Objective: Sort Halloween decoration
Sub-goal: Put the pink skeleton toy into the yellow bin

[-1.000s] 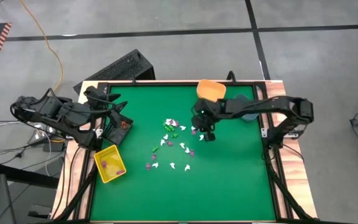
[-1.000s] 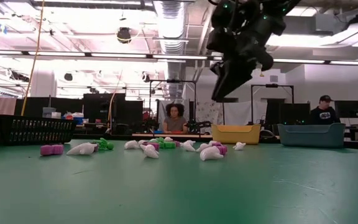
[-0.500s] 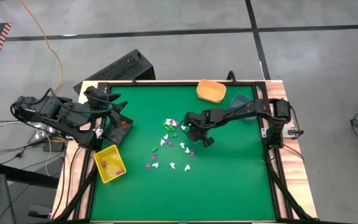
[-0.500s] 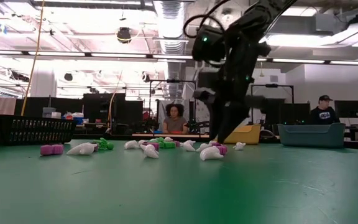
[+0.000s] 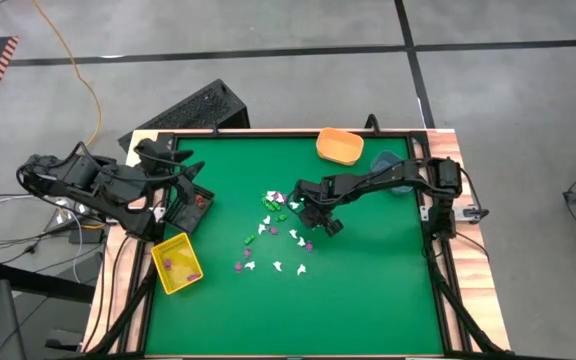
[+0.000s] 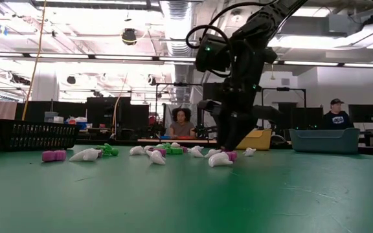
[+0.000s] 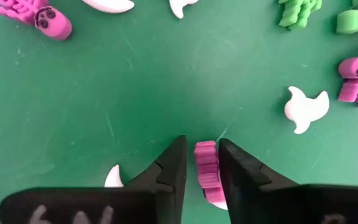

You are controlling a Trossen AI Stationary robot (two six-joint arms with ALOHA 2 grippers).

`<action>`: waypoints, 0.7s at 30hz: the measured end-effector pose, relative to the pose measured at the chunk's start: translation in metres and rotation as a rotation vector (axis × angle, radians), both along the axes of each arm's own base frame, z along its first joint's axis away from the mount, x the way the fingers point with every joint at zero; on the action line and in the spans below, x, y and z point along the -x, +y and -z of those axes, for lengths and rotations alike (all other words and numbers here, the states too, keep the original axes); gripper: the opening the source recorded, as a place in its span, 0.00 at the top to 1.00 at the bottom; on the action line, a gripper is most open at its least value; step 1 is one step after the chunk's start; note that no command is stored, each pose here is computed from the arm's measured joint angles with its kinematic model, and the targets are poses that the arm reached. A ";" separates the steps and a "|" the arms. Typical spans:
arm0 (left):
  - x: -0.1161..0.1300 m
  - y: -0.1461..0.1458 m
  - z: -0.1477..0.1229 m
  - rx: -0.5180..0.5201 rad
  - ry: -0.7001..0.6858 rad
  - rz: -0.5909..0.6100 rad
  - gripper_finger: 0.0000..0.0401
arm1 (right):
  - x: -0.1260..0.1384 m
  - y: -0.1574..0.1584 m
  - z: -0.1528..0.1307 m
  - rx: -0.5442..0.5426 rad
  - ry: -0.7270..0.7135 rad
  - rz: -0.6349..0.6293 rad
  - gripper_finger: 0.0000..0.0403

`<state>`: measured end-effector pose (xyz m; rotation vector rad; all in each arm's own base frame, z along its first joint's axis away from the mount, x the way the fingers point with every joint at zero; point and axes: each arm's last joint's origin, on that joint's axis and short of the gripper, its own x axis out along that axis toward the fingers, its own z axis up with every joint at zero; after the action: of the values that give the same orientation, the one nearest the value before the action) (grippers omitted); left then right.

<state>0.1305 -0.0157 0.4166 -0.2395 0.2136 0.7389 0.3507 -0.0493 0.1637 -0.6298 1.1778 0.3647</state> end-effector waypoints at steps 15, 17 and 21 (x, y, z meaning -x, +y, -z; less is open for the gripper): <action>0.001 0.001 0.000 -0.014 -0.008 -0.034 0.50 | 0.000 -0.001 -0.002 -0.032 -0.023 0.161 0.98; 0.001 0.001 0.000 -0.014 -0.009 -0.034 0.50 | -0.001 -0.001 -0.004 -0.046 -0.049 0.202 0.97; 0.001 0.001 0.000 -0.013 -0.009 -0.034 0.50 | -0.006 -0.002 -0.014 -0.072 -0.148 0.268 0.98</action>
<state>0.1300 -0.0149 0.4169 -0.2342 0.1967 0.7727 0.3568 -0.0514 0.1776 -0.4222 1.0859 0.1303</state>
